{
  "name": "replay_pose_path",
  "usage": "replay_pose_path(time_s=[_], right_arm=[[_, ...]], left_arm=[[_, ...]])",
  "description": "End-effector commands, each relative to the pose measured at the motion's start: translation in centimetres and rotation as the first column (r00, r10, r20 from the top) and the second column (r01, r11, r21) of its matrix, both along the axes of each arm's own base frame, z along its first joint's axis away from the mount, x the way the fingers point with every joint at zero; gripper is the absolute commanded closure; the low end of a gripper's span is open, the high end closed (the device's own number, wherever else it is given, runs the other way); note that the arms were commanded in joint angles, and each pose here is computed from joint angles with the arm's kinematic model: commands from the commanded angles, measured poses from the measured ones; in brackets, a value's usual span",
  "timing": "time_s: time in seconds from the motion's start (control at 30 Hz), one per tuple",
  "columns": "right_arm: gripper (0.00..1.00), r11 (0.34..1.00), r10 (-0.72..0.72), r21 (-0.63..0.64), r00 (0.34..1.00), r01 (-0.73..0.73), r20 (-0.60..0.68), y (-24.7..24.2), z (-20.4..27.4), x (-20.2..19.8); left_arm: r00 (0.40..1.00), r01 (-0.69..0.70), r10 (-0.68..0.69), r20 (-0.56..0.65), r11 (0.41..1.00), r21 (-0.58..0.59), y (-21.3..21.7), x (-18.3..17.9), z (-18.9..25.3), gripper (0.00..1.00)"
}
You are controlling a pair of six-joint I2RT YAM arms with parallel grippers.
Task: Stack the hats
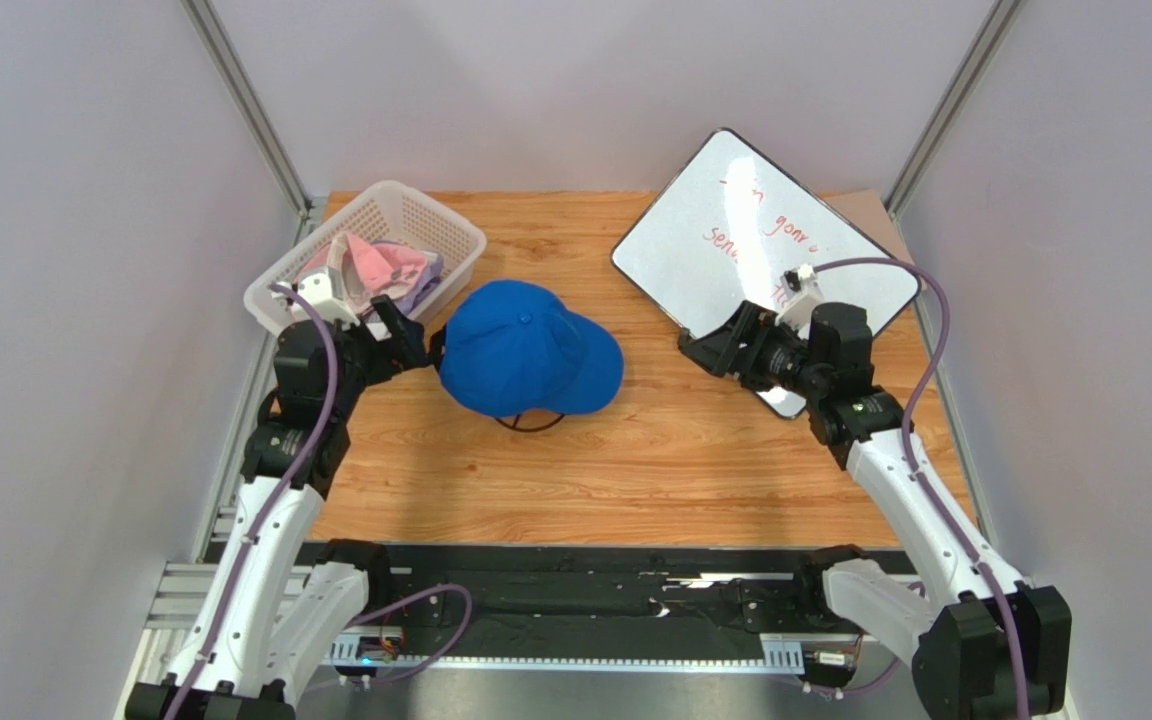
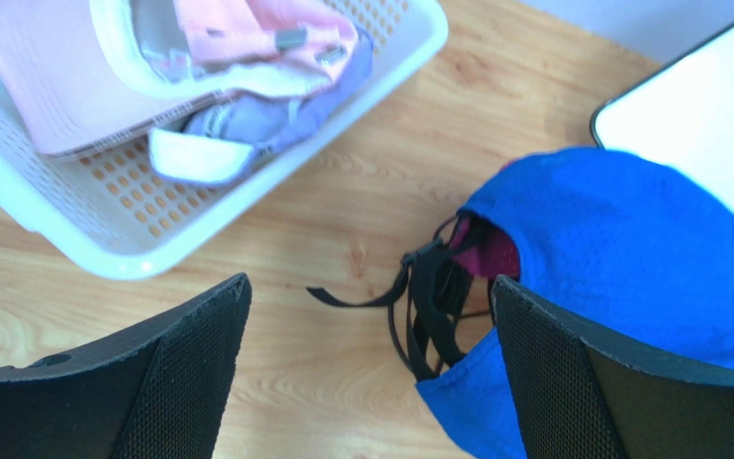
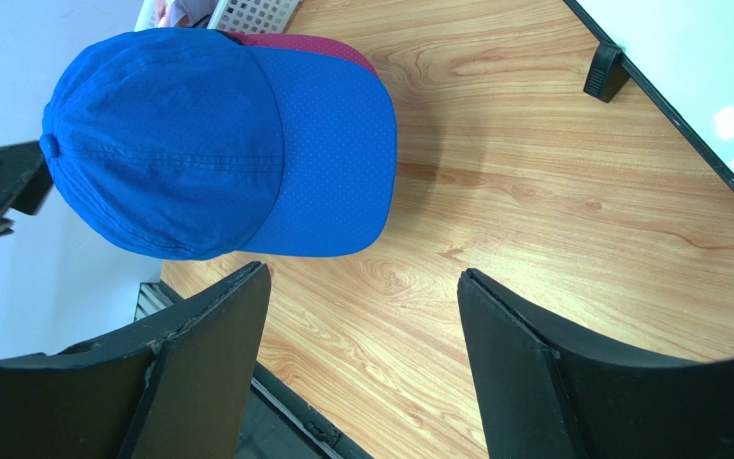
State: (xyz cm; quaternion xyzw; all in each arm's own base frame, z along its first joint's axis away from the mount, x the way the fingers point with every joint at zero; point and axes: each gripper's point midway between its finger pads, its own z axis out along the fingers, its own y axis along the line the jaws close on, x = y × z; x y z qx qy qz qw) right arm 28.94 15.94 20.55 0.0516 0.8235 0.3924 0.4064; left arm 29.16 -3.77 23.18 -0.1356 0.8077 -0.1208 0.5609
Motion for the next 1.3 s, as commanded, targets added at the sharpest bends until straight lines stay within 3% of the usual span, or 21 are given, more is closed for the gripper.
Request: replay_pose_path(time_s=[0.0,0.2,0.53,0.7,0.87,1.03,1.27], right_arm=[[0.23,1.0,-0.001,-0.019,0.999,0.002,0.044,-0.3,0.5,-0.3],[0.23,0.999,-0.006,-0.032,0.999,0.007,0.043,-0.5,0.4,-0.5],[0.23,0.999,0.0,-0.05,0.999,0.001,0.032,-0.6,0.0,-0.3],[0.23,0.999,0.003,-0.053,1.0,-0.002,0.028,-0.5,-0.1,-0.2],[0.23,0.998,0.011,-0.057,1.0,-0.01,0.025,-0.4,-0.4,-0.2],[0.23,0.998,0.019,-0.057,1.0,-0.018,0.014,-0.4,-0.7,-0.2],[0.23,0.997,0.014,-0.074,1.0,-0.013,0.011,-0.7,-1.0,-0.5]], left_arm=[[0.984,-0.134,0.127,0.126,0.99,0.047,2.6,1.1,4.1,0.0],[0.95,-0.287,0.274,0.151,0.955,0.079,5.7,3.2,3.8,0.0],[0.912,-0.358,0.358,0.203,0.933,-0.036,8.1,8.8,3.3,0.01],[0.926,-0.348,0.352,0.139,0.936,-0.053,9.6,12.2,0.6,0.01],[0.951,-0.285,0.298,0.08,0.948,-0.144,8.6,15.2,-2.7,0.04],[0.958,-0.244,0.267,0.105,0.951,-0.191,8.0,18.1,-1.8,0.05],[0.972,-0.232,0.232,-0.025,0.949,-0.212,7.4,20.6,-5.4,0.08]])
